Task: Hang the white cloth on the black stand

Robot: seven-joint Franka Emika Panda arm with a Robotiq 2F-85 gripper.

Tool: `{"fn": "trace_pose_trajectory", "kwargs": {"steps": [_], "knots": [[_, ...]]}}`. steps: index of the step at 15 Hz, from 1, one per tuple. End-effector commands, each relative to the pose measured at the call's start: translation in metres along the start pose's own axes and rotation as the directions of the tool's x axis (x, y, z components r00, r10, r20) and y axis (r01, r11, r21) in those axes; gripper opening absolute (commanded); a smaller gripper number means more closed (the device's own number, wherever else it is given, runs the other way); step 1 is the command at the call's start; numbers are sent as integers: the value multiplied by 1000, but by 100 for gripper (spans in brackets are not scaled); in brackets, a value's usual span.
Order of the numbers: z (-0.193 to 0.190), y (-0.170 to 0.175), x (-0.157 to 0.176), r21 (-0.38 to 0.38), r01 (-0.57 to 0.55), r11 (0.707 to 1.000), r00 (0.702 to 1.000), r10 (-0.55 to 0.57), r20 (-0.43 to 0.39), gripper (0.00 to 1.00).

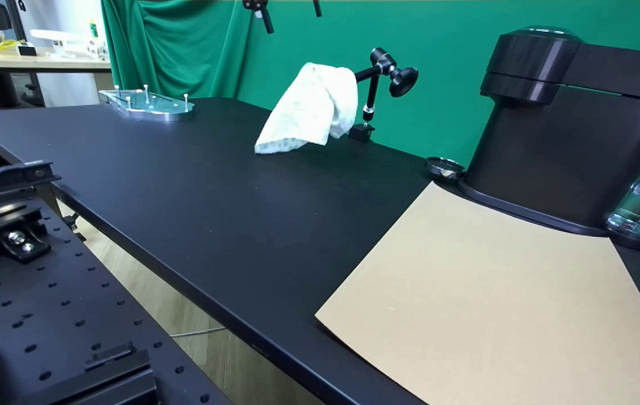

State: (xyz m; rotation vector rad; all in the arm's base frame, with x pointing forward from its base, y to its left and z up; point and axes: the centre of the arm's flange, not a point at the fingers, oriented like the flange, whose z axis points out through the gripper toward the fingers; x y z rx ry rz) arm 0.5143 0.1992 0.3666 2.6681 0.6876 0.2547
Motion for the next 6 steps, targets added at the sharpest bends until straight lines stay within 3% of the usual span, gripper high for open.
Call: {"fn": "trace_pose_trajectory", "kwargs": {"steps": [1, 6], "knots": [[-17, -20, -40, 118, 44, 992, 999, -45, 4, 100], [-8, -28, -71, 243, 73, 967, 991, -97, 89, 100]]}}
